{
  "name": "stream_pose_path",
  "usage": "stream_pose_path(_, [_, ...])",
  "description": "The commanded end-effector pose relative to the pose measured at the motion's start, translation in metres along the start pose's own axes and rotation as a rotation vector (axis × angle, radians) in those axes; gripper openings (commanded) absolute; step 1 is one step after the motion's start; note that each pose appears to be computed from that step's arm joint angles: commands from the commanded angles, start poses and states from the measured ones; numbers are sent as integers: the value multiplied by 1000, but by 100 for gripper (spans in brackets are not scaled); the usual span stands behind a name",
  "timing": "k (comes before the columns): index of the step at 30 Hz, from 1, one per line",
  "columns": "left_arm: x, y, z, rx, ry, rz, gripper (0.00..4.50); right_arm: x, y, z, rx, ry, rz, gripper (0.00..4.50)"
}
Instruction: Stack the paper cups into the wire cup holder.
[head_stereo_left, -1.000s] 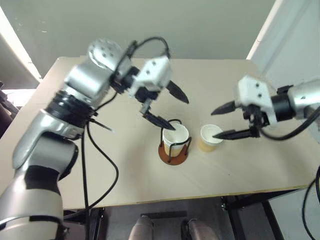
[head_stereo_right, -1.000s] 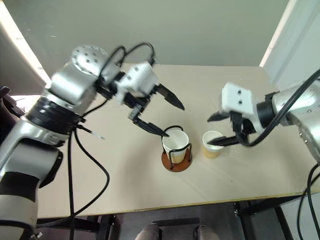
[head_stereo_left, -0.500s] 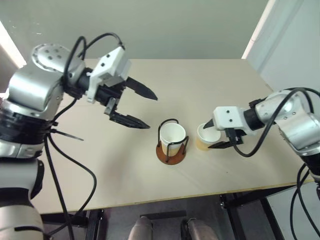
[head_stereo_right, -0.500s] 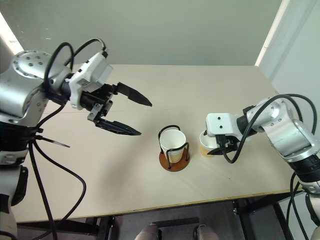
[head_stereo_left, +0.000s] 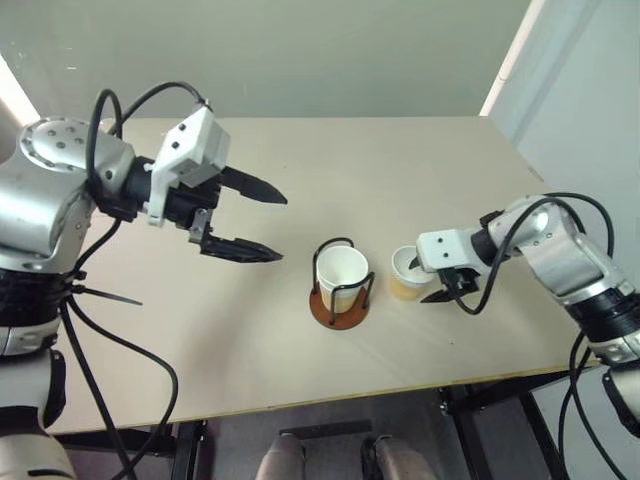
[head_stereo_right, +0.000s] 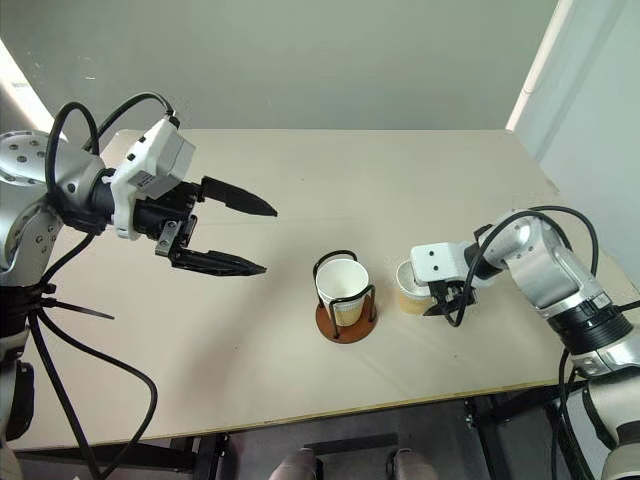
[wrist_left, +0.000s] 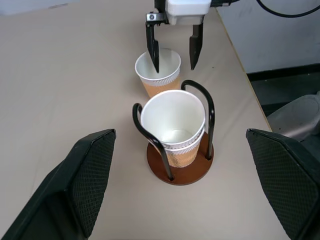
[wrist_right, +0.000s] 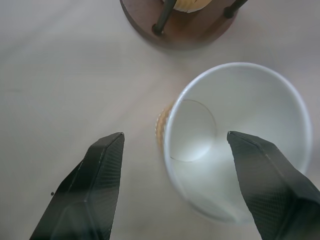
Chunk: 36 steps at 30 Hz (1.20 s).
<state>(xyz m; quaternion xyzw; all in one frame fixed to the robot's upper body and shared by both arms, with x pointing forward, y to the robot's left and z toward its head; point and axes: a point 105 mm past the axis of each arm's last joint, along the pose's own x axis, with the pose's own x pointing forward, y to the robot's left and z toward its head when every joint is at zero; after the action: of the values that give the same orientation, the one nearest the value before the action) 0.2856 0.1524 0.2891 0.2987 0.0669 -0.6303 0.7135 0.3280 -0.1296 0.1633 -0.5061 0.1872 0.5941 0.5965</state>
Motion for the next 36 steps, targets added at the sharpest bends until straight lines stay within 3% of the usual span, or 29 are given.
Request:
stream_pose_path(1, [-6, -2, 5, 44, 13, 25, 450, -9, -9, 11, -56, -8, -28, 212])
stream_pose_path(6, [-10, -7, -14, 66, 124, 12, 450, -15, -11, 16, -90, -10, -28, 22])
stream_pose_path(7, [-12, -8, -20, 74, 154, 12, 450, -18, -12, 17, -95, -11, -30, 2])
stream_pose_path(12, [-20, -7, -35, 101, 247, 24, 450, -46, -20, 32, -144, -24, -59, 2])
stream_pose_path(15, [-23, -5, -39, 109, 266, 29, 450, -79, -33, 67, -220, -78, -119, 2])
stream_pose_path(20, [-21, -4, -39, 116, 261, 26, 450, -101, -34, 112, -322, -171, -124, 2])
stream_pose_path(24, [-19, -1, -38, 120, 255, 25, 450, -97, -24, 136, -392, -221, -72, 2])
stream_pose_path(36, [-15, 0, -36, 128, 241, 25, 450, -65, -19, 147, -462, -237, 12, 2])
